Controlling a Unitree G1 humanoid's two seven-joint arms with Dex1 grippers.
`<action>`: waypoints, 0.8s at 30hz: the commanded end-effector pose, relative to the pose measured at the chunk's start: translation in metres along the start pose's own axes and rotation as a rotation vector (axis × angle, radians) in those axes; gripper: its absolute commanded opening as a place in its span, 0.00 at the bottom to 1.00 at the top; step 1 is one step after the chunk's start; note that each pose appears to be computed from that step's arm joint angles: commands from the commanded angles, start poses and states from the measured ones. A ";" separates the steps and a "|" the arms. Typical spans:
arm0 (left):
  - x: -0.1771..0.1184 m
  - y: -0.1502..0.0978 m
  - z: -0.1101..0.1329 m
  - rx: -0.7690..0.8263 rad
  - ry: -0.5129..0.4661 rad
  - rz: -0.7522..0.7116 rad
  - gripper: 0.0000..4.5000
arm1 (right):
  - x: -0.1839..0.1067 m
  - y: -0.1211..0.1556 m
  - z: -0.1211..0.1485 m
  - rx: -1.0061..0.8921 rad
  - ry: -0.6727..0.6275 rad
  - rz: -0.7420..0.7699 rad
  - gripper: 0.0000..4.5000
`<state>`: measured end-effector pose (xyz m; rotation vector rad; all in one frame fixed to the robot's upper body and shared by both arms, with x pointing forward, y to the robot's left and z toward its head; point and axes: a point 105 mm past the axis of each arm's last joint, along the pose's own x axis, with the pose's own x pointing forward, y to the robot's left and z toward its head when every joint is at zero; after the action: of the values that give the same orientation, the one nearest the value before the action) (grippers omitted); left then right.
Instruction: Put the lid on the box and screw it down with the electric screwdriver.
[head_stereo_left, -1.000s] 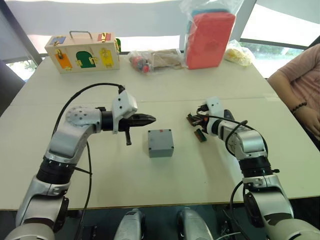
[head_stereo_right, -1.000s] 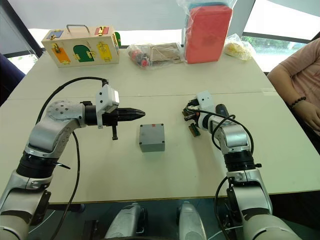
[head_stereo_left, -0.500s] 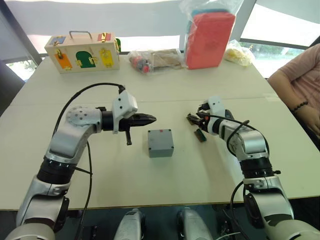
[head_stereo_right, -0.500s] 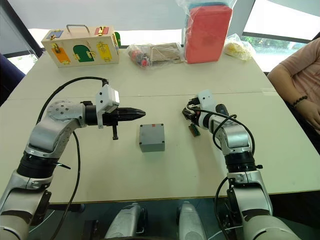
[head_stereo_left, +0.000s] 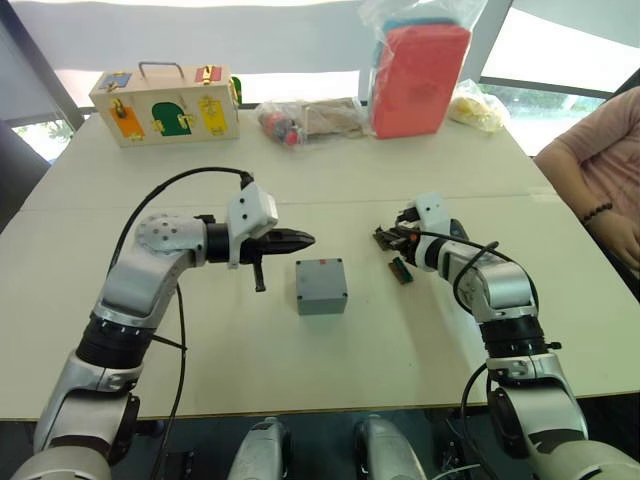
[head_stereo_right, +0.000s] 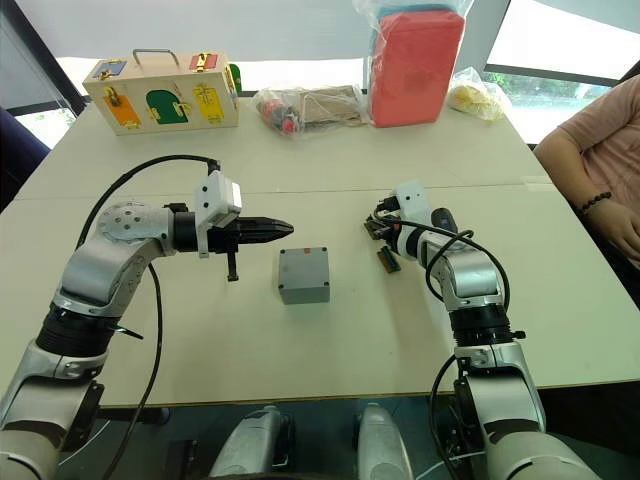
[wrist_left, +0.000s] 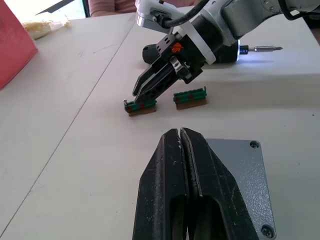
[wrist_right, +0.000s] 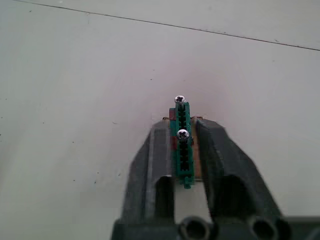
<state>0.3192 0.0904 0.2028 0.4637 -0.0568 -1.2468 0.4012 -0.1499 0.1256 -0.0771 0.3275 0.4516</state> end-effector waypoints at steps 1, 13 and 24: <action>-0.002 0.004 0.011 0.044 -0.022 0.013 0.00 | -0.003 0.001 0.014 -0.010 -0.058 0.007 0.02; -0.005 0.002 0.006 0.031 -0.004 0.006 0.00 | -0.026 0.006 0.054 -0.036 -0.152 0.047 0.02; -0.017 -0.001 -0.005 0.018 0.040 -0.001 0.00 | -0.069 0.094 0.067 -0.044 -0.115 0.432 0.02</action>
<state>0.3164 0.1024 0.1922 0.4788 0.0026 -1.2492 0.3334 -0.0970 0.2066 -0.0198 0.2338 0.8285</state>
